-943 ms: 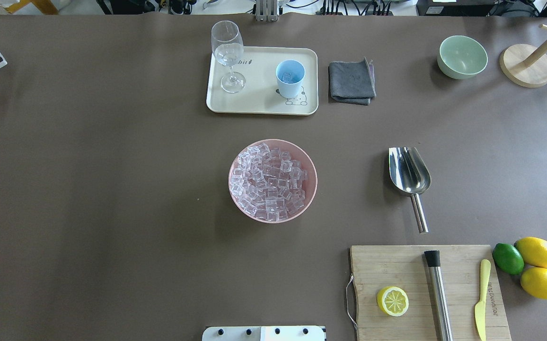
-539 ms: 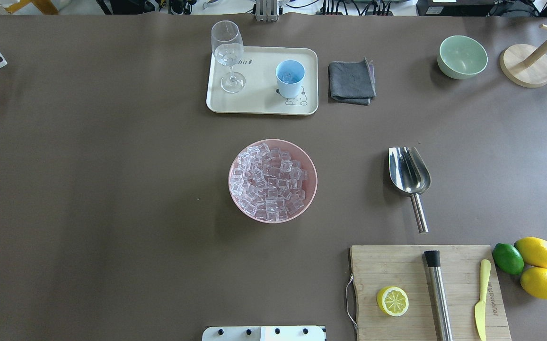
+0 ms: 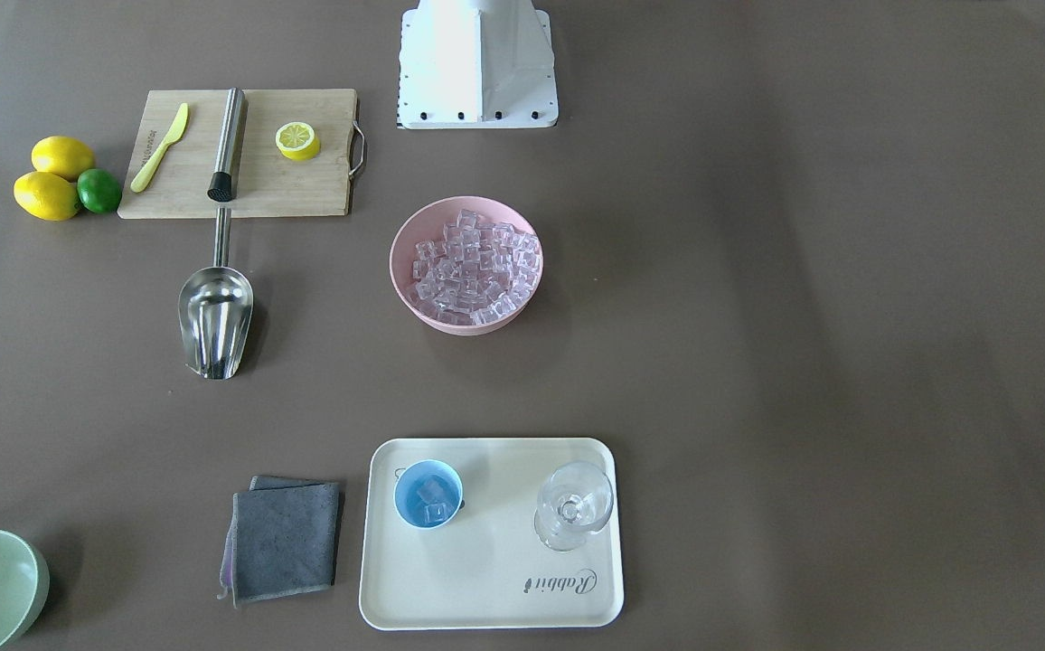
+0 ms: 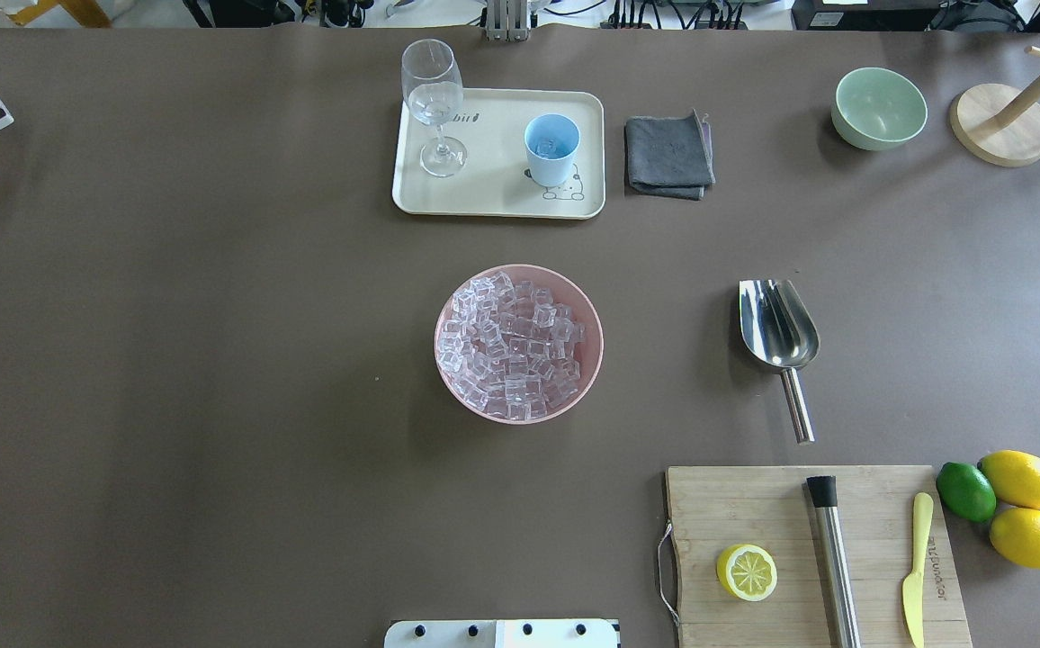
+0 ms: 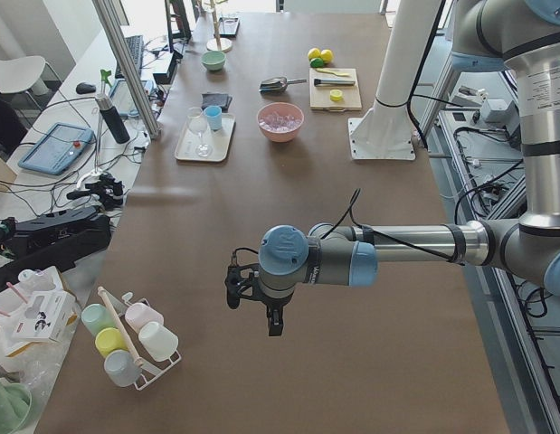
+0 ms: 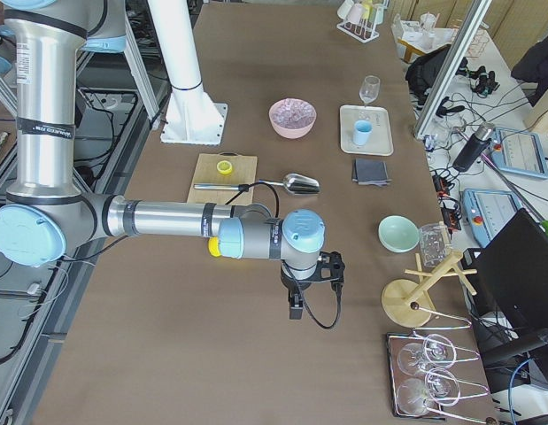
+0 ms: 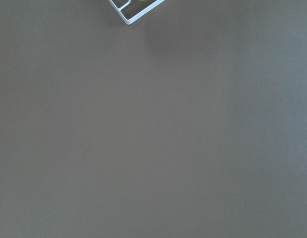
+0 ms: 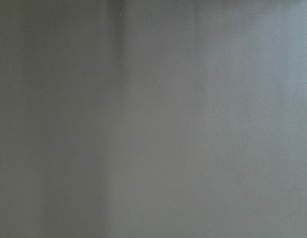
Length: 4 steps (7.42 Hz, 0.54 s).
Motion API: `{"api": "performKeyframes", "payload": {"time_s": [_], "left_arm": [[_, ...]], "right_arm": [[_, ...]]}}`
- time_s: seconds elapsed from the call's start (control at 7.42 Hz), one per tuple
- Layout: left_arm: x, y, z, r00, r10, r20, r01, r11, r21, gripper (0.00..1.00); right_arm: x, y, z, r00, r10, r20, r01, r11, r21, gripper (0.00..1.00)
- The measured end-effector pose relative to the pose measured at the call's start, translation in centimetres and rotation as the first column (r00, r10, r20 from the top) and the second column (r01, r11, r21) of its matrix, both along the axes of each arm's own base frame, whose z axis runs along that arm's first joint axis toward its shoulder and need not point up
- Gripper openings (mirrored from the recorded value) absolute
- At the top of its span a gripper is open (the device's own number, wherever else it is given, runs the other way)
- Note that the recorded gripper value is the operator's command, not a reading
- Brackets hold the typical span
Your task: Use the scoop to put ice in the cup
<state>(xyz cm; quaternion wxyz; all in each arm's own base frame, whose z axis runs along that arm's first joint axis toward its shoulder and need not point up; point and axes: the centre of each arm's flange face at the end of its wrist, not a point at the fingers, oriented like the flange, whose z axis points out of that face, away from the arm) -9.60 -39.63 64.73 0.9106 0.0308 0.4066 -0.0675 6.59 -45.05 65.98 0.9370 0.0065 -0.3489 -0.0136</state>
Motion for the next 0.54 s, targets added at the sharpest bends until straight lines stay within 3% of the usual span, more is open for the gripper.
{"api": "performKeyframes", "payload": {"time_s": [0.54], "left_arm": [[0.06, 0.17, 1.08, 1.000, -0.007, -0.018, 0.005, 0.997, -0.071, 0.98]], "right_arm": [[0.00, 0.02, -0.03, 1.000, 0.009, 0.000, -0.009, 1.000, -0.007, 1.00]]}}
